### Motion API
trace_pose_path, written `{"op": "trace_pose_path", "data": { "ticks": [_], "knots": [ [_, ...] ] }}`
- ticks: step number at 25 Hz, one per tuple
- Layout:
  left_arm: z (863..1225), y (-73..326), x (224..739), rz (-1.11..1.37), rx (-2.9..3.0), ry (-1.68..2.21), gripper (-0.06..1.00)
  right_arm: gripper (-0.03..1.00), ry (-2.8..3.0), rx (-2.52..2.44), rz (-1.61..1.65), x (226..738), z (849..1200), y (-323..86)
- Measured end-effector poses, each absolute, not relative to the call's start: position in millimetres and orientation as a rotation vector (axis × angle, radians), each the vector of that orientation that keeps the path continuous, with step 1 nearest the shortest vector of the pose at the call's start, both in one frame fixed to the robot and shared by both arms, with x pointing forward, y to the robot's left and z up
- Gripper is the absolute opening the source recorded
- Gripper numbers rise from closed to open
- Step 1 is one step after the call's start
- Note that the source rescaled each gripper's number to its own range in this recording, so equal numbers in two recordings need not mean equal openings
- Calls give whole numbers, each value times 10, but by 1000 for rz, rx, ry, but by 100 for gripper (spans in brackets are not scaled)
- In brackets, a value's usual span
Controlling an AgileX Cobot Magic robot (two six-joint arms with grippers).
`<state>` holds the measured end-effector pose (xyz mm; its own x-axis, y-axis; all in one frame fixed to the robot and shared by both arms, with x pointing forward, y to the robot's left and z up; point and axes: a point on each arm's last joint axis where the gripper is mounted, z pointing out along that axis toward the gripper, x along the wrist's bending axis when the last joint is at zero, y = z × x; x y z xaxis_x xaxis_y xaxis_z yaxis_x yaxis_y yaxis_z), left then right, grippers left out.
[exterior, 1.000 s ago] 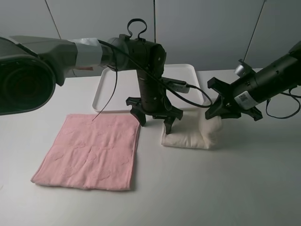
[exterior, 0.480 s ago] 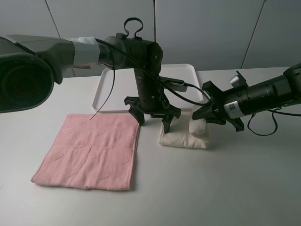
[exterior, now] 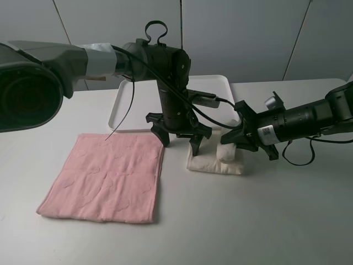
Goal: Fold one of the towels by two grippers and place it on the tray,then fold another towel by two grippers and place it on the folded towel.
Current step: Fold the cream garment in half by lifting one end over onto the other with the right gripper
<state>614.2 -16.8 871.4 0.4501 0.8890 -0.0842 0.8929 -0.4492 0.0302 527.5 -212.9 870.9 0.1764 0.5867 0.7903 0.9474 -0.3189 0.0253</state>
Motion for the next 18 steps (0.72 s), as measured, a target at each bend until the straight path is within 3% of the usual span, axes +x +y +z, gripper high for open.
{"op": "trace_pose_path", "data": {
  "ticks": [11,18],
  "knots": [
    [8780,-44,6286,-199,2538,1630,100,4,-1480,-1950,-984,5252,8679,-2044],
    [9125,-1,6484,-147,2518,1549,100,4,-1482,-1949,-984,5252,8679,-2044]
  ]
}}
